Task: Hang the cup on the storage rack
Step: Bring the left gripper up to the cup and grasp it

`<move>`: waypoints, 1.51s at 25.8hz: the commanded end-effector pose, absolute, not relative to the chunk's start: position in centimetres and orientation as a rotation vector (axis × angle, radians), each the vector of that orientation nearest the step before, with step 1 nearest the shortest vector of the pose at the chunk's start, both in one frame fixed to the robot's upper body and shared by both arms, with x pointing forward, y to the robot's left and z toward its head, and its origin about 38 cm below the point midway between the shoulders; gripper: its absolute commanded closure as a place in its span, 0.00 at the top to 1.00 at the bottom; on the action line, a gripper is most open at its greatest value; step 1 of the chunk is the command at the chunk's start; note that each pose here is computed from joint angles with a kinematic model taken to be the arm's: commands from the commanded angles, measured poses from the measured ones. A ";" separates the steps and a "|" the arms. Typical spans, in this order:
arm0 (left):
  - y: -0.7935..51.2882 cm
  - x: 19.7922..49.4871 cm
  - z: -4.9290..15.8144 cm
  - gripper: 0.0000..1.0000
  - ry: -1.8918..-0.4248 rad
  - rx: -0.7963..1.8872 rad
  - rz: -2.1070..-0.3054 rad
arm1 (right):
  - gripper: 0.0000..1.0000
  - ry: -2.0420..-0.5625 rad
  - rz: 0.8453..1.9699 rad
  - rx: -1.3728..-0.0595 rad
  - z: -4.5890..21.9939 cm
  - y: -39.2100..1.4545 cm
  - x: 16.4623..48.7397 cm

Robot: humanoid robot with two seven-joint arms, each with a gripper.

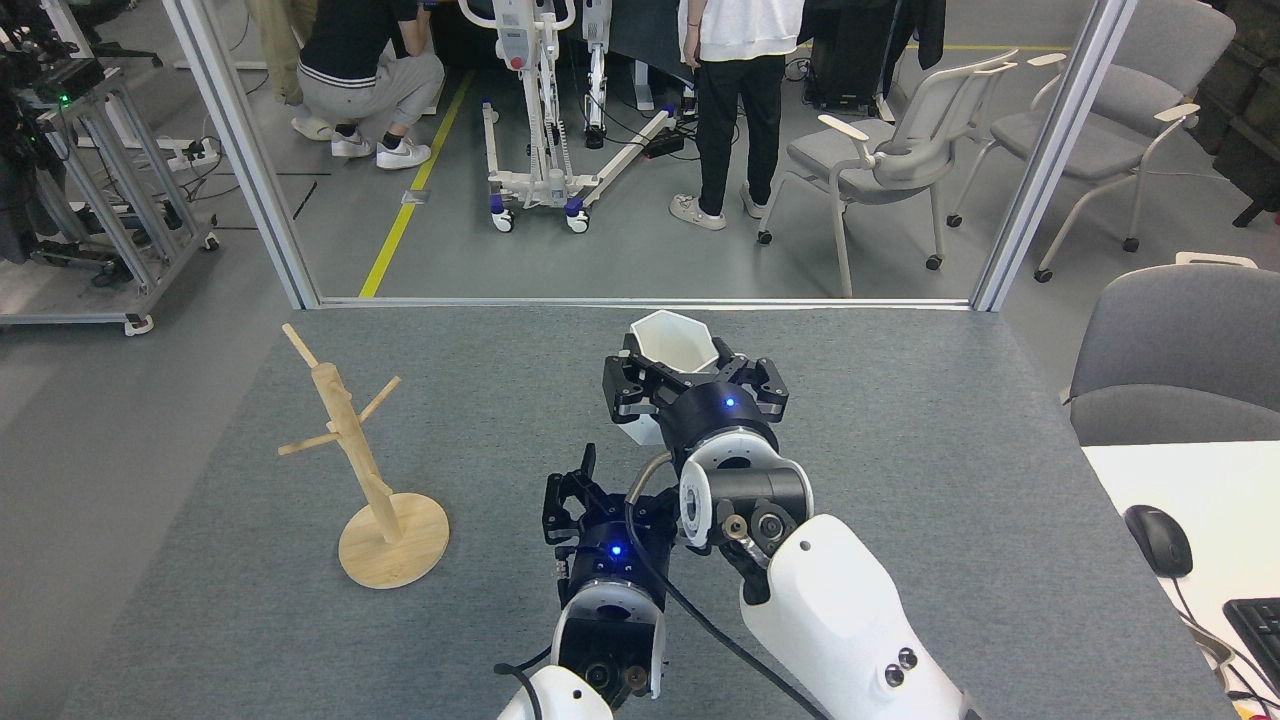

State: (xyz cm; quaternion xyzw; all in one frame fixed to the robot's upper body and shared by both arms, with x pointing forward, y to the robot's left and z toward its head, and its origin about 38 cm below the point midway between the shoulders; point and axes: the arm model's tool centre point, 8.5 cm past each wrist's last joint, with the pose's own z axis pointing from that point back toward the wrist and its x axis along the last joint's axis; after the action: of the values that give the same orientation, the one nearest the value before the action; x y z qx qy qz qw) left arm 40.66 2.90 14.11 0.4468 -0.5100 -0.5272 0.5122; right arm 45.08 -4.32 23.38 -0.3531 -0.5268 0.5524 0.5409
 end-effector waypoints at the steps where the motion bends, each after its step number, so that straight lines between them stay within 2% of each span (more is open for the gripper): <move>1: 2.8 40.6 14.3 0.97 -1.234 1.080 -1.265 | 0.00 -1.247 1.312 -0.834 23.2 -4.2 45.0; 10: 2.5 42.4 15.2 0.96 -1.257 1.123 -1.298 | 0.00 -1.230 1.326 -0.849 22.6 -3.8 45.0; 28: 2.7 45.6 14.9 0.94 -1.191 1.140 -1.345 | 0.00 -1.224 1.329 -0.851 22.5 -3.8 45.0; 30: 2.6 45.9 15.1 0.80 -1.199 1.130 -1.348 | 0.00 -1.224 1.329 -0.853 22.4 -3.8 44.9; 35: 2.4 46.1 14.8 0.65 -1.201 1.114 -1.374 | 0.00 -1.214 1.332 -0.844 22.0 -3.8 44.8; 39: 2.3 46.1 14.9 0.43 -1.203 1.110 -1.378 | 0.00 -1.217 1.333 -0.844 22.0 -3.8 44.8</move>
State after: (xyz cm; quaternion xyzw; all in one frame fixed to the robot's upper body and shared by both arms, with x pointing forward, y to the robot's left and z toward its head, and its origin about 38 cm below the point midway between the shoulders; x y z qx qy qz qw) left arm 46.05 2.35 14.86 0.4558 -0.4929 -0.5643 0.4805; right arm 44.83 -3.76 22.11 -0.3583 -0.5156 0.5600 0.5405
